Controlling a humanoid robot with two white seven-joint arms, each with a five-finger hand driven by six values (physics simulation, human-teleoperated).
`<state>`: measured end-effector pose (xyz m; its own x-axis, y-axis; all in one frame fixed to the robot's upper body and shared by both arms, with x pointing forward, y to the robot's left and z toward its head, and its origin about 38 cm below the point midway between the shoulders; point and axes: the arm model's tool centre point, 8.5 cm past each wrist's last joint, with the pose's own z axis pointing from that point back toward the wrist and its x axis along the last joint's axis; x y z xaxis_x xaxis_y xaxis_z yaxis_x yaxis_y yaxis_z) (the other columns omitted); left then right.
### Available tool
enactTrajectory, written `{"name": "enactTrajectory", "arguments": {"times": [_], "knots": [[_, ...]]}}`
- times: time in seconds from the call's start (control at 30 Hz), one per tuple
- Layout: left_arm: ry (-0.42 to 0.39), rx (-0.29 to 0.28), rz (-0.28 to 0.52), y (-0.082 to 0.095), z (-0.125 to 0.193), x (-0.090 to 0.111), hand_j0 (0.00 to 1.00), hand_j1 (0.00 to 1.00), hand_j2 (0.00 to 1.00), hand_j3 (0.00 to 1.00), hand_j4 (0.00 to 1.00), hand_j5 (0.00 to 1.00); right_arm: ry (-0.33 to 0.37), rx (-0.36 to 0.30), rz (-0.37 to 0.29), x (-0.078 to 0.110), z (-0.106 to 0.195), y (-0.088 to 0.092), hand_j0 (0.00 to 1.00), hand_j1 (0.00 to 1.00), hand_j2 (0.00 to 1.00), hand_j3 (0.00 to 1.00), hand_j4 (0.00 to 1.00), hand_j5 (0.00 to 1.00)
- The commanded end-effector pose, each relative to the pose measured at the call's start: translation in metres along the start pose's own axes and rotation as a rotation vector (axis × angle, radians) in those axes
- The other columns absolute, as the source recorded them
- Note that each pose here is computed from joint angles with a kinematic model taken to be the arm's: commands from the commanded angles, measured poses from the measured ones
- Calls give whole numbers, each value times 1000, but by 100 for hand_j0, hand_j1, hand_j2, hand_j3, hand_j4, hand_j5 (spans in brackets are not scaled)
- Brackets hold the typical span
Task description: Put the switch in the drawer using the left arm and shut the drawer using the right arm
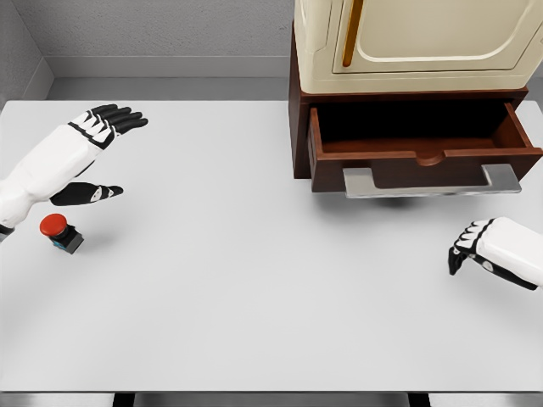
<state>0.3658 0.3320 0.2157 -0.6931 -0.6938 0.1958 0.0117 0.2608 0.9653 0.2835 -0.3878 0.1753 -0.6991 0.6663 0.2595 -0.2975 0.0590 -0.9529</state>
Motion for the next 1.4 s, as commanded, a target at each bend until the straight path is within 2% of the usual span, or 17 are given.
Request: {"name": "enactTrajectory", "arguments": {"times": [0.0,0.2,0.23,0.27,0.33,0.4,0.53,0.6,0.63,0.67,0.73,0.83,0.9,0.97,1.03,1.17,1.37], "knots": [[0,4,5,1,0,0,100,100,100,100,100,100,-13,-5,1,3,-2,-3,24,24,24,24,24,24],[22,-12,17,-5,8,-5,100,100,100,100,100,100,-20,-9,11,4,-4,-8,25,25,25,25,25,25],[42,25,22,4,13,-10,100,100,100,100,100,100,-20,-7,11,4,-4,-8,25,25,25,25,25,25],[51,68,94,7,21,-14,100,100,100,100,100,100,-19,-6,10,4,-4,-7,25,25,25,25,25,25],[68,117,193,7,30,-22,100,100,100,100,100,100,-20,-5,11,4,-4,-7,26,26,26,26,26,26],[96,167,293,23,47,-41,100,100,100,100,100,100,-20,-6,12,4,-4,-8,26,26,26,26,26,26],[164,204,374,29,67,-65,100,100,100,100,100,100,-20,-3,22,4,-4,-8,26,26,26,26,26,26],[168,210,397,26,71,-64,100,100,100,100,100,100,-20,-5,22,4,-4,-9,26,26,26,26,26,26],[163,231,454,22,74,-62,100,100,100,100,100,100,-20,-3,22,4,-4,-8,26,26,26,26,26,26],[172,232,538,9,86,-56,100,100,100,100,100,100,-20,-3,22,4,-4,-8,26,26,26,26,26,26],[168,216,578,2,91,-49,100,100,100,100,100,100,-19,7,26,4,-2,-10,26,26,26,26,26,26],[164,266,695,-6,96,-44,100,100,100,100,100,100,-18,11,30,3,-1,-11,26,26,26,26,26,26],[160,281,718,-5,96,-44,100,100,100,100,100,100,-17,17,35,2,0,-13,26,26,26,26,26,26],[170,230,756,-27,95,-38,100,100,100,100,100,100,-17,16,38,2,0,-14,26,26,26,26,26,26],[214,199,797,-49,110,-32,100,100,100,100,100,100,-15,16,38,2,0,-14,26,26,26,26,26,26],[229,192,814,-56,116,-30,100,100,100,100,100,100,-17,16,38,2,0,-14,26,26,26,26,26,26],[233,226,849,-62,115,-29,100,100,100,100,100,100,-17,18,42,2,0,-15,26,26,26,26,26,26]]}}
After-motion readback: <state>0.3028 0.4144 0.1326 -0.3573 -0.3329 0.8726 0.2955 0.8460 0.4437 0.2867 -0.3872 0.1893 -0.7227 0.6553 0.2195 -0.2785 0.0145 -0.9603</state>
